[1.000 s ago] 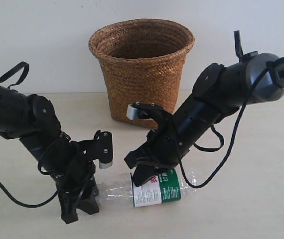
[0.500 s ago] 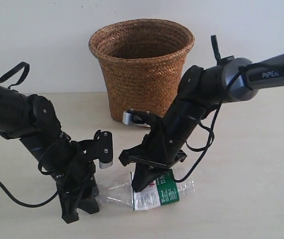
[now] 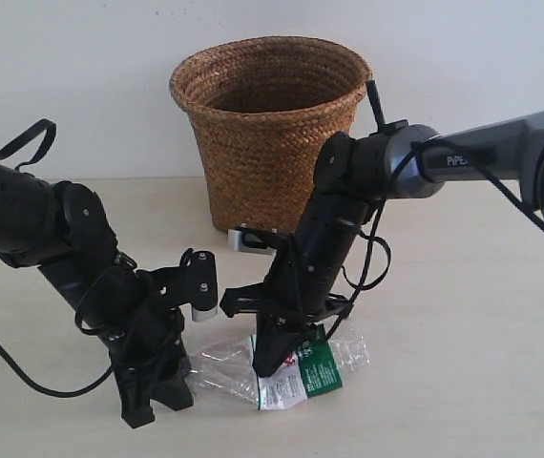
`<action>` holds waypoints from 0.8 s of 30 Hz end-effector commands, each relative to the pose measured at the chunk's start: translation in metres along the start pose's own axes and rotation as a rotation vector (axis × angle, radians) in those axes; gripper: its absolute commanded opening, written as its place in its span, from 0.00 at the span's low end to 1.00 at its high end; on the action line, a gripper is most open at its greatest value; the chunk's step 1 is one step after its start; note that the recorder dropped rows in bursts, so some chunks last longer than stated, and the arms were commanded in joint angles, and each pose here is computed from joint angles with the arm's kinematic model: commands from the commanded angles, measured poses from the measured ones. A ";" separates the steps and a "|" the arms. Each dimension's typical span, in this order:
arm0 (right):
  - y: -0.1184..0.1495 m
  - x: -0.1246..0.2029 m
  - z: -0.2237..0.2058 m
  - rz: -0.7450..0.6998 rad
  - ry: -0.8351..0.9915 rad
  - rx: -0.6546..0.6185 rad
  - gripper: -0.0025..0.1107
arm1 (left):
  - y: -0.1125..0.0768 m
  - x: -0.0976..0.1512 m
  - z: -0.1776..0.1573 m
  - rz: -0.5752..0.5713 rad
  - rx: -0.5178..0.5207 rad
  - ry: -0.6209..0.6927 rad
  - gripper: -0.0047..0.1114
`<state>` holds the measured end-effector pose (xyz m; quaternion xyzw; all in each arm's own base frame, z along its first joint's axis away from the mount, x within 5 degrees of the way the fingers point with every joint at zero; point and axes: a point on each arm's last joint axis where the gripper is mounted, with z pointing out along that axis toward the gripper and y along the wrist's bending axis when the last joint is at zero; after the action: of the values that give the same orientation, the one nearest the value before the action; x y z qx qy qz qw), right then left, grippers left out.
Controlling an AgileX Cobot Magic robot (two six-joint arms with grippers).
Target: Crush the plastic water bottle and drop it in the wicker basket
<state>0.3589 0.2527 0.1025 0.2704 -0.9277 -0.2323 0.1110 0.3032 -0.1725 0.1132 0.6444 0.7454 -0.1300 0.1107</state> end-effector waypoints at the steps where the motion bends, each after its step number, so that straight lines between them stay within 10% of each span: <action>1: -0.060 0.011 0.045 -0.030 0.162 0.323 0.02 | -0.005 -0.001 0.001 -0.009 0.041 -0.004 0.07; 24: 0.001 0.031 -0.084 -0.170 -0.063 0.205 0.02 | -0.006 -0.001 0.001 -0.016 0.049 -0.005 0.07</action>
<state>0.3642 0.2198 0.1752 0.3493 -0.9230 -0.1584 0.0304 0.3000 -0.1756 0.1118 0.6363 0.7500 -0.1487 0.1024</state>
